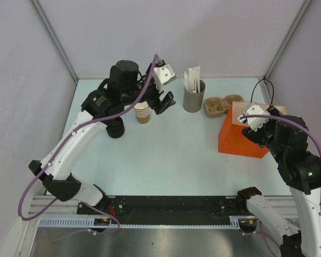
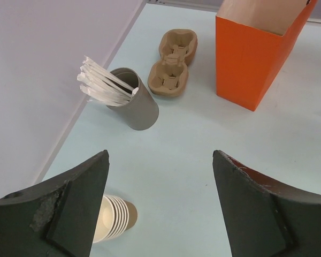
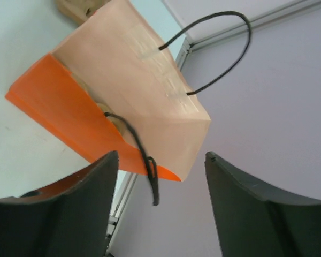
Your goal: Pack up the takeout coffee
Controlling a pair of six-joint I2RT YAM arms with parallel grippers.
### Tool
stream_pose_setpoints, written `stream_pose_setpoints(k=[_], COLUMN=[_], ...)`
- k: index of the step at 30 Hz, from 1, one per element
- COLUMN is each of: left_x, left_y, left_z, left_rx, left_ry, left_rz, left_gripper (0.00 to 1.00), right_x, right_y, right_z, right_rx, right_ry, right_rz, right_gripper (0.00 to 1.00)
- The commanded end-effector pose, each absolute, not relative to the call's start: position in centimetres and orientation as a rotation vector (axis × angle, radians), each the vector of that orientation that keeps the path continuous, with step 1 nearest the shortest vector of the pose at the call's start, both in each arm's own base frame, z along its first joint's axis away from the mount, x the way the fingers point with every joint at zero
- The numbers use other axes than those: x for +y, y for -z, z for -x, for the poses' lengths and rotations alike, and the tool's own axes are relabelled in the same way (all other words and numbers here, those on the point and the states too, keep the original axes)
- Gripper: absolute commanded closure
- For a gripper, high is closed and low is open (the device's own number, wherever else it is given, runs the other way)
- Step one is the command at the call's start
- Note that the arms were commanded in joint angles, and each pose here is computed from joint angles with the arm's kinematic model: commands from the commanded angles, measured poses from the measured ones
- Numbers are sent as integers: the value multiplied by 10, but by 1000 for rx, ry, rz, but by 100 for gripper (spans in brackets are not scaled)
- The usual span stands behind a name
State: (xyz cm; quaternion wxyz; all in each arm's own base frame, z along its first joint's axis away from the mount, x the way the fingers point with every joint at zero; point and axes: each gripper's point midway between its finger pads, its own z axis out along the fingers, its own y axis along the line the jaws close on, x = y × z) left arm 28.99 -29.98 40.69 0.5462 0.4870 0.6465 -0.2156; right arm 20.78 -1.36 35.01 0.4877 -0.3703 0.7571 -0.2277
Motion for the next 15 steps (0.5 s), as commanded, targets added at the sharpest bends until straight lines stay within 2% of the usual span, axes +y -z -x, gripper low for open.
stream_pose_setpoints(k=[1,6,8,15], left_x=[-292,-272,-262,-197], left_y=[-422,-422,-420,-385], left_z=[-290,-314,-323,-359], left_rx=[1493,1531,1552,1695], left_ry=[472,401,391,315], left_rz=[-1111,-1036,-1007,-833], left_gripper=[14,1,1,0], right_x=[-18,-17,-9,33], right_y=[-391,-426,-434,-455], right_z=[-221,-234,-238,-250], right_rx=[1727,1625,1598,1527], right_ry=[593,564,519,286], right_rz=[729,567,556,584], right_gripper=[22,5,0,0])
